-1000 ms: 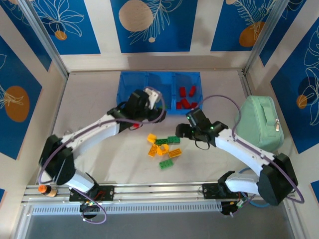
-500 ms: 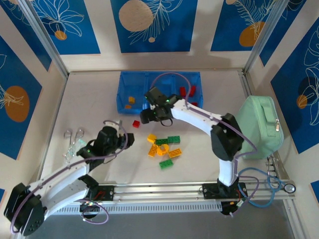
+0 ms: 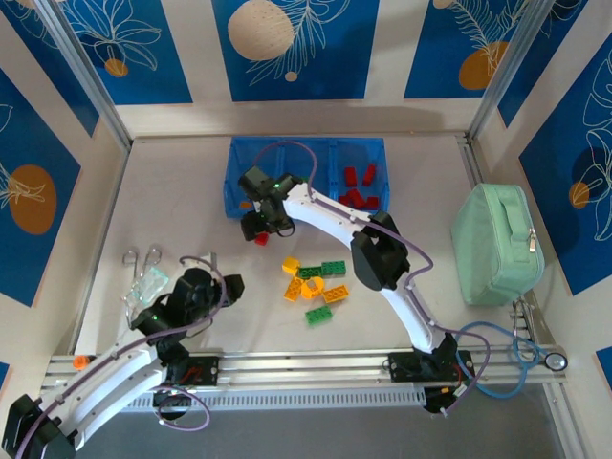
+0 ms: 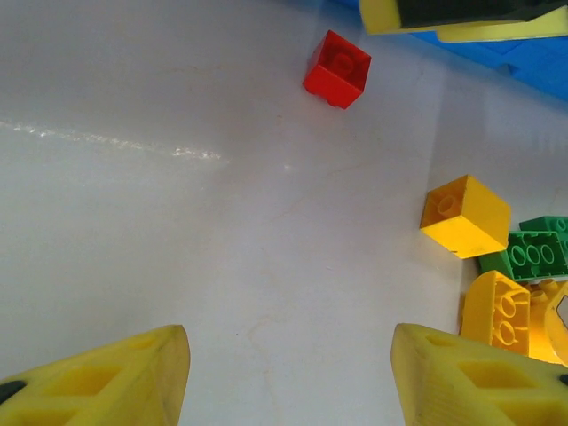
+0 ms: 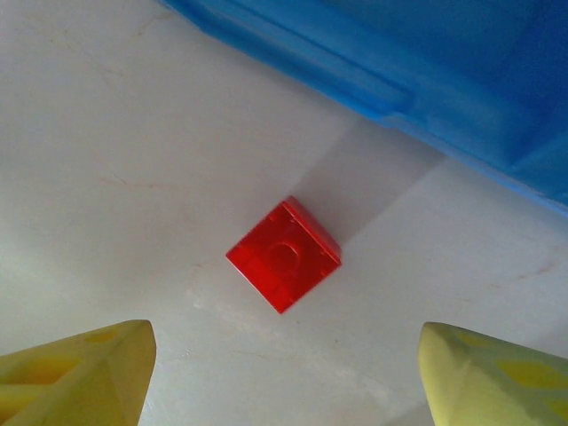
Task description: Sort the legos into containers by color
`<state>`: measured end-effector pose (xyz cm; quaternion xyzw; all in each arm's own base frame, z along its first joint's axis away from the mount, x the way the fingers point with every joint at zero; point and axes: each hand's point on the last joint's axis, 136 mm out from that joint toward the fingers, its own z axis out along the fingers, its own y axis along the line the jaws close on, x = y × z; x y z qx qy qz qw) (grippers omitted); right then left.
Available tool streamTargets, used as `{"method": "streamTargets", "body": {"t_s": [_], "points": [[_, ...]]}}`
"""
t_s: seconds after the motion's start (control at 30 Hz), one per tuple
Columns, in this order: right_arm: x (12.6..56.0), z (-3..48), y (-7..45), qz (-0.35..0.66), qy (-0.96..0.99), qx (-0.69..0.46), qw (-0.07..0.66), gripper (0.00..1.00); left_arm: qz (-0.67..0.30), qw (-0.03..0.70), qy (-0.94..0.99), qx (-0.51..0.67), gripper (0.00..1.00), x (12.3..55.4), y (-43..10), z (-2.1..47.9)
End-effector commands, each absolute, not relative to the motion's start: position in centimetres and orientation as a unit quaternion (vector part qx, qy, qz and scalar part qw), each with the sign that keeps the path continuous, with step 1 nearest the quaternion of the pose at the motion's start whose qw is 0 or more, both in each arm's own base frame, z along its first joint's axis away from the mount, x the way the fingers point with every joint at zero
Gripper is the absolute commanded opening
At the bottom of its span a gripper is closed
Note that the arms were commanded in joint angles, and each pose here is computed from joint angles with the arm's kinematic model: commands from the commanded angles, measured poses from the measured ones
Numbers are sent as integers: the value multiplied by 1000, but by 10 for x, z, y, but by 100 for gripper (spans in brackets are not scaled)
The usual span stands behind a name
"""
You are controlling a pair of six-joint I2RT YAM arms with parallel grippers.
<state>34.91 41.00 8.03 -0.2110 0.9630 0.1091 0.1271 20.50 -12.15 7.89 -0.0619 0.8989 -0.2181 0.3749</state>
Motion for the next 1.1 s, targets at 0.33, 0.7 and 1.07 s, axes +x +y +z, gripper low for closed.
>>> {"method": "streamTargets", "body": {"t_s": [0.33,0.7,1.07], "points": [[346,37,418,70,975,-195,87,74,-223,364,902,-66,62,200,-122,69],[355,22,416,49,977,-181,97,62,-225,367,900,-65,62,202,-123,73],[354,31,419,52,975,-185,109,38,-216,364,905,-53,61,210,-130,82]]}}
